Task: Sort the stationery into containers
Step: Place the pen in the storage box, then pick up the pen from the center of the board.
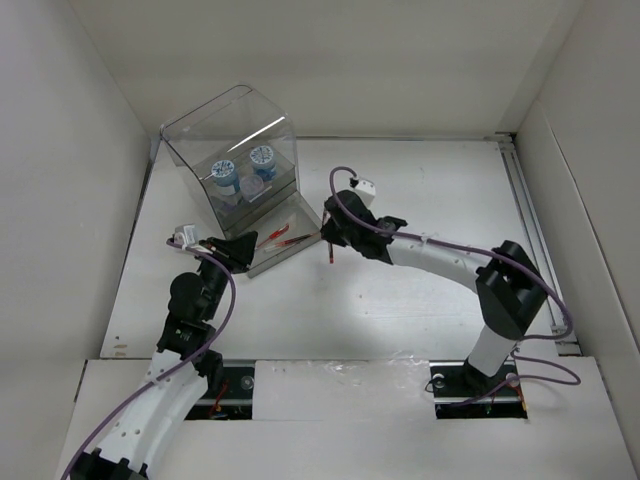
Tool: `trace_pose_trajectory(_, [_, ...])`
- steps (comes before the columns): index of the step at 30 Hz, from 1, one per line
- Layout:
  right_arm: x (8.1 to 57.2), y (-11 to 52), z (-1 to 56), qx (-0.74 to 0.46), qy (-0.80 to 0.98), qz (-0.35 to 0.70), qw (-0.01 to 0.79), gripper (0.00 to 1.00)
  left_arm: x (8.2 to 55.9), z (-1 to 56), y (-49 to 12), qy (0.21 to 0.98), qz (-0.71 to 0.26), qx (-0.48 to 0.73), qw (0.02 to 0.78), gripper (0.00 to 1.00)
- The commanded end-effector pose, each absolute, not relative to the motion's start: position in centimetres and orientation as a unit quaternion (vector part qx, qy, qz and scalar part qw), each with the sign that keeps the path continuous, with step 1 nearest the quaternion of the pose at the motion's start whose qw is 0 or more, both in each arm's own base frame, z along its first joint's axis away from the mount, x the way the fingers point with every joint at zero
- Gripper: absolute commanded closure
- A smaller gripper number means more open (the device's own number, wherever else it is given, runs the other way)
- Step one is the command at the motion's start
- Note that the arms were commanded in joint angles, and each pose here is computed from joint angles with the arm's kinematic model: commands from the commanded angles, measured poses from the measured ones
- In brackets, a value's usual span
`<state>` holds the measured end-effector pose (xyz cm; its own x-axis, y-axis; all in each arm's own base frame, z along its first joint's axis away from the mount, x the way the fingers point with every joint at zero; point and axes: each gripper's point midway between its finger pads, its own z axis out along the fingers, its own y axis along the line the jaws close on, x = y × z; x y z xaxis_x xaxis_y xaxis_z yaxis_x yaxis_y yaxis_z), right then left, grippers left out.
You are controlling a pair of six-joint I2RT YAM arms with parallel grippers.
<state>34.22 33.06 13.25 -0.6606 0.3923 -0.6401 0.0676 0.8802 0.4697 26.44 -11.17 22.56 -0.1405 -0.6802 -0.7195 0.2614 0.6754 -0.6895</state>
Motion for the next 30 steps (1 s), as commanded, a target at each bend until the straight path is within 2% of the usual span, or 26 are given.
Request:
trace_pose_trajectory(1, [34.8, 39.2, 16.9, 0.093, 0.863, 0.32, 0.38, 1.0, 26.2, 24.5, -11.5, 0.633, -0.39, -0.148, 0.652, 0.88])
trace_pose_trajectory(4, [35.4, 42.1, 18.6, 0.095, 0.845, 0.377, 0.369, 1.0, 26.2, 24.5, -11.5, 0.633, -0.39, -0.148, 0.652, 0.88])
trace_pose_trajectory(7, [35.7, 43.7, 17.9, 0.108, 0.844, 0.397, 0.344, 1.0, 26.2, 24.3, -11.4, 0.635, -0.386, -0.152, 0.651, 0.88])
trace_pose_trajectory(8, [35.9, 44.2, 18.1, 0.105, 0.84, 0.406, 0.345, 0.97, 26.2, 24.3, -11.4, 0.635, -0.386, -0.152, 0.651, 0.88])
trace_pose_trajectory(13, [36.2, 43.2, 18.8, 0.118, 0.832, 0.421, 0.341, 0.53, 26.1, 24.5, -11.3, 0.633, -0.385, -0.148, 0.655, 0.88])
trace_pose_trajectory(14, [36.5, 42.3, 18.6, 0.126, 0.832, 0.413, 0.347, 0.51, 26.1, 24.5, -11.3, 0.633, -0.385, -0.148, 0.655, 0.88])
trace_pose_trajectory(15, [36.2, 40.9, 18.1, 0.13, 0.836, 0.4, 0.353, 0.51, 26.1, 24.5, -11.3, 0.633, -0.385, -0.148, 0.655, 0.88])
trace_pose_trajectory(19, [35.5, 36.7, 15.1, 0.15, 0.849, 0.334, 0.381, 0.73, 26.1, 24.5, -11.3, 0.633, -0.385, -0.148, 0.655, 0.88])
trace_pose_trajectory(20, [35.3, 35.9, 13.9, 0.151, 0.856, 0.313, 0.382, 0.84, 26.1, 24.5, -11.3, 0.633, -0.385, -0.148, 0.655, 0.88])
trace_pose_trajectory(23, [35.0, 33.0, 10.9, 0.168, 0.874, 0.242, 0.388, 0.89, 26.2, 24.5, -11.5, 0.633, -0.387, -0.145, 0.654, 0.88])
trace_pose_trajectory(26, [34.4, 32.0, 7.9, 0.155, 0.894, 0.187, 0.377, 0.69, 26.3, 24.3, -11.6, 0.636, -0.389, -0.149, 0.65, 0.88])
trace_pose_trajectory(27, [34.3, 31.9, 7.4, 0.153, 0.898, 0.178, 0.371, 0.49, 26.3, 24.3, -11.6, 0.636, -0.389, -0.149, 0.65, 0.88])
trace_pose_trajectory(28, [34.3, 32.0, 6.9, 0.151, 0.901, 0.164, 0.373, 0.42, 26.3, 24.5, -11.5, 0.633, -0.39, -0.148, 0.652, 0.88])
trace_pose_trajectory(30, [34.2, 32.0, 5.5, 0.144, 0.909, 0.132, 0.367, 0.36, 26.2, 24.5, -11.7, 0.634, -0.393, -0.145, 0.651, 0.88])
